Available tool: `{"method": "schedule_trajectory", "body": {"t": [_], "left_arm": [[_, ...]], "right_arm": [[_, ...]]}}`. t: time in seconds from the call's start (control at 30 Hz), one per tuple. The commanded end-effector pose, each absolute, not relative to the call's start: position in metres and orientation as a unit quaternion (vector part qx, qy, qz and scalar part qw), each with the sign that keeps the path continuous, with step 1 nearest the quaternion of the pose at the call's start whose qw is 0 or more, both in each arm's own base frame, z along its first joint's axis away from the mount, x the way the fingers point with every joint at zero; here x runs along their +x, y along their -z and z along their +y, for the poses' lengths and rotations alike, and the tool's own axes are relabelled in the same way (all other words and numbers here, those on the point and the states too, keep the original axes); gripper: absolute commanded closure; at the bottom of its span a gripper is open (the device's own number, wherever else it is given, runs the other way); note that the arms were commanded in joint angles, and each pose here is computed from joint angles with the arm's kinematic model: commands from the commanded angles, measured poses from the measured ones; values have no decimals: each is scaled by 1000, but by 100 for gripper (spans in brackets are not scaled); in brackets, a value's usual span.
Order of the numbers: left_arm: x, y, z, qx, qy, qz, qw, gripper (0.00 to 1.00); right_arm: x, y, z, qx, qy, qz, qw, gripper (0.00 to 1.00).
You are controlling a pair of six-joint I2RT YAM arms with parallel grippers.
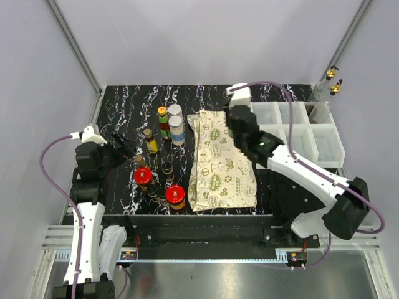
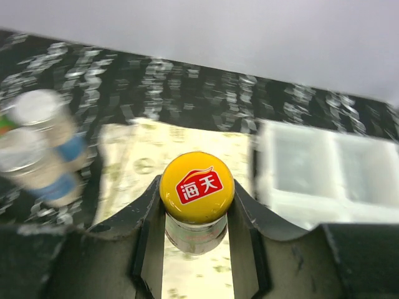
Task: Organize the condiment bottles
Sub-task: Place the bottle in the storage box.
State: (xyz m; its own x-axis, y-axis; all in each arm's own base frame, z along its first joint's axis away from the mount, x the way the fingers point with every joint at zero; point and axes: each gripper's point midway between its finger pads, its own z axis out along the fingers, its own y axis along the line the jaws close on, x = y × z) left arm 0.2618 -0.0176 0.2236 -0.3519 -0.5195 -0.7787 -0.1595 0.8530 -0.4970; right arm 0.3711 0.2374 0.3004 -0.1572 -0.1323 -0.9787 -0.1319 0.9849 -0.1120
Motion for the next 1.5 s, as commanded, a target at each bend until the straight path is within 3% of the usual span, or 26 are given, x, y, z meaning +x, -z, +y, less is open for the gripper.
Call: {"method": "schedule_trajectory", "body": {"t": [0.0,0.23,0.57,0.97,1.47], "left_arm": [[268,-227,-26,-197,197,801,529,1],[270,-222,-29,-194,207,807,519,1],[273,-214,-32,-193,212,817,501,1],[277,-204,-30,-201,205,831,476,1],[284,-193,-23,-218,206,840,452,1]], "right_arm": [[368,-365,127,92,53,719,687,100],[356,-372,9,230,116,687,680,100],[363,-353,-103,349,176,655,646,100],[382,-303,-159,418,194,655,599,100],[392,-318,-195,423,265,621,604,100]]}}
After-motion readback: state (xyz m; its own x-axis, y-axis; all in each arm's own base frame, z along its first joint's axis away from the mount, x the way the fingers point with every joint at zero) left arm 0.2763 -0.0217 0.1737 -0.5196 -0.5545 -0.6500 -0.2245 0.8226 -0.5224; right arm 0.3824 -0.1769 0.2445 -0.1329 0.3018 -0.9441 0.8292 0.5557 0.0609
